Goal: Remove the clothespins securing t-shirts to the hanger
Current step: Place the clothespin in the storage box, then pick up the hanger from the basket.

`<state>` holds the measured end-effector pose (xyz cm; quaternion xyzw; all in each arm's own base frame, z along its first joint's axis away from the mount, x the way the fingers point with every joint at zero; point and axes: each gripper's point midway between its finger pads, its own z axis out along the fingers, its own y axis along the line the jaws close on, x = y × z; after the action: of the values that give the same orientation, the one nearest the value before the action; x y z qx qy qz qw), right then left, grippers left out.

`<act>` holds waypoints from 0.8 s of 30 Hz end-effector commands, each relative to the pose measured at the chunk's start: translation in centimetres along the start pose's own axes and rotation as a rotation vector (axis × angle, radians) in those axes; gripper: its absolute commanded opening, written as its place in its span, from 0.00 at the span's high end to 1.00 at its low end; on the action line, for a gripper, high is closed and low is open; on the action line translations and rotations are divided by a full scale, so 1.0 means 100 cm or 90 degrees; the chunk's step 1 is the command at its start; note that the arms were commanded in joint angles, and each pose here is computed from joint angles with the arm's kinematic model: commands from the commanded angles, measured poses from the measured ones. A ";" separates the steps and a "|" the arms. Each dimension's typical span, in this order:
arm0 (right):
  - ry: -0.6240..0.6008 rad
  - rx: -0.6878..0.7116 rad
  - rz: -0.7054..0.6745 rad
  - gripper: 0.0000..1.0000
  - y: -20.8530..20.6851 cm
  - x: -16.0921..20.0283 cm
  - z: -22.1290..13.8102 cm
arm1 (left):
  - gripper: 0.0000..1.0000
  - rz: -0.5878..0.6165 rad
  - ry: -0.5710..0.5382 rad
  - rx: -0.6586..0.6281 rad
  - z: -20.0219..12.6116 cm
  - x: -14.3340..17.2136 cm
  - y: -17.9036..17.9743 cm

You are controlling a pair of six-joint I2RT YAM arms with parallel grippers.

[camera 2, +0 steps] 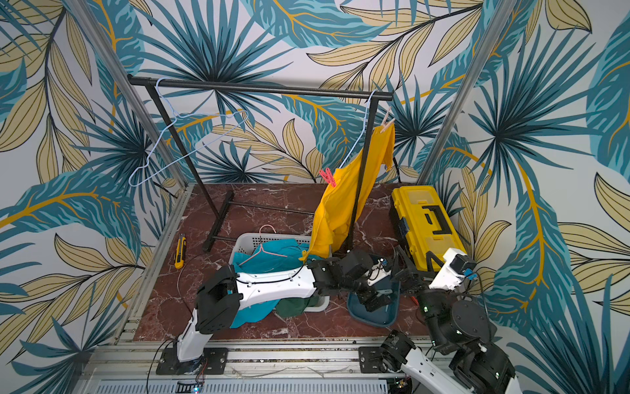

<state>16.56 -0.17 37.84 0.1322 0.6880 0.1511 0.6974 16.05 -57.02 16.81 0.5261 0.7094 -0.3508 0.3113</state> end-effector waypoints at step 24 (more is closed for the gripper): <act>0.077 -0.016 -0.045 0.01 0.048 0.045 0.056 | 0.00 -0.059 -0.019 -0.317 -0.203 0.034 0.029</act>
<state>21.31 4.97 35.25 0.0902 0.7392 0.1222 0.6561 14.23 -41.05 23.39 0.4401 0.7663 -0.2488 0.3965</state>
